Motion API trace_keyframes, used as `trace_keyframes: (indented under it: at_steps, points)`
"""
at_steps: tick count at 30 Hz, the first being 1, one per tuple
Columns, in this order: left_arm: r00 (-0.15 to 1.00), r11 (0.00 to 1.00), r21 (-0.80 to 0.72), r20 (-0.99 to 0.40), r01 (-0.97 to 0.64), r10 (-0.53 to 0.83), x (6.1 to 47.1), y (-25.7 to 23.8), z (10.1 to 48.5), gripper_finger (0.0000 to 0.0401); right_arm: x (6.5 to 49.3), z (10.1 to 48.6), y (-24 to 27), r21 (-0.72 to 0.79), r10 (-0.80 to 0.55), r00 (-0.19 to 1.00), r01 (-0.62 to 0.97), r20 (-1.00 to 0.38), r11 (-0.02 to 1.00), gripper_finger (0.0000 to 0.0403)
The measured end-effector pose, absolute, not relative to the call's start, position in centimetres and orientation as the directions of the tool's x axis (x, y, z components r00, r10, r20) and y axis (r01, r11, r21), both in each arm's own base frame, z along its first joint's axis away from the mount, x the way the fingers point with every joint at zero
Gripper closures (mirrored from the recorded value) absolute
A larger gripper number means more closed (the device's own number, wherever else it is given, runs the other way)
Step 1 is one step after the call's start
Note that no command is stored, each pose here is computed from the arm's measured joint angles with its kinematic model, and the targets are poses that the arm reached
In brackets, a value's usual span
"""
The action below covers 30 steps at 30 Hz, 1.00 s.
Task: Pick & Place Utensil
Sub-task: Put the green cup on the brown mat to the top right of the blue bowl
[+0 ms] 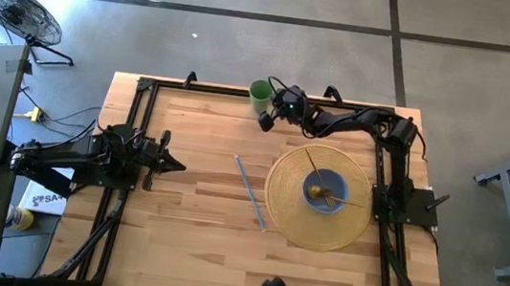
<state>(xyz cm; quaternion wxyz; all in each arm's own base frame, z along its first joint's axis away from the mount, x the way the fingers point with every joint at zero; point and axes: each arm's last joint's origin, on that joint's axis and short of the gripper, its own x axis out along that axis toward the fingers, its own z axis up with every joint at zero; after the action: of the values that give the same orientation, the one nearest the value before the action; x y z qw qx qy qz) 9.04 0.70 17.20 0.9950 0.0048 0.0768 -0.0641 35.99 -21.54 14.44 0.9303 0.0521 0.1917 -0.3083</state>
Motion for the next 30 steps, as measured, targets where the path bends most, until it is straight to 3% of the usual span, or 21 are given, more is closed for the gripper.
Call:
trace_keyframes:
  at_steps: [30]
  points:
    - [0.980, 0.992, 0.000, -0.153, 0.128, -0.127, 9.0, 0.7, 17.2, 0.0391, 36.0, 14.0, -22.9, -0.049, -0.534, 0.800, 0.543, -0.274, 0.838, 0.0004]
